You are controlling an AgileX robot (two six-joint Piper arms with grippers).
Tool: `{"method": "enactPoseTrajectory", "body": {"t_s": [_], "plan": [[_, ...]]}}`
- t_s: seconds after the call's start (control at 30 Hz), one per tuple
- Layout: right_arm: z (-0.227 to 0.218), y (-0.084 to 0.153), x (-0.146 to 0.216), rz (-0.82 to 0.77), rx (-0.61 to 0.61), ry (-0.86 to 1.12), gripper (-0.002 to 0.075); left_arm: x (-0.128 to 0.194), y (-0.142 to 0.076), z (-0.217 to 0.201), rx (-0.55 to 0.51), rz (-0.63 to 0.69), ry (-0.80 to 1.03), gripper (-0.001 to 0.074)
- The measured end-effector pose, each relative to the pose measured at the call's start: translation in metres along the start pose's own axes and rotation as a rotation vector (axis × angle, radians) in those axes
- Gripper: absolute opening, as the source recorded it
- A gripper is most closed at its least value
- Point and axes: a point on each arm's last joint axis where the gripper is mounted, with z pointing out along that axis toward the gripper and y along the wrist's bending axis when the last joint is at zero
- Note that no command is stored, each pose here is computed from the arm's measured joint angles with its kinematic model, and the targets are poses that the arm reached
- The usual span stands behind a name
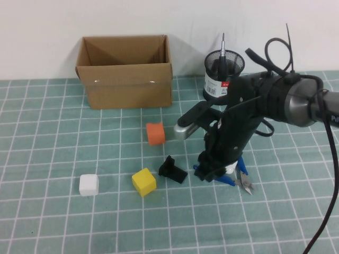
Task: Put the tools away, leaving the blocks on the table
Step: Pick up the pliers from the table
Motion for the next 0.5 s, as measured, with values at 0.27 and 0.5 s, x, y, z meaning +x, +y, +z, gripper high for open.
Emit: {"method": "enactPoseTrajectory", "body": {"t_s": [0.27,0.5], "plan": [[0.0037,-0.0113,0.0025,-0.007,0.022,0.008,0.0256,0.0000,0.0000,0.0000,0.000,0.000,0.000,0.0001],[0.0044,-0.0114,0.0020,-0.086,0.022,0.005,0.0256,0.0000,0.0000,0.0000,0.000,0.000,0.000,0.0001]]}}
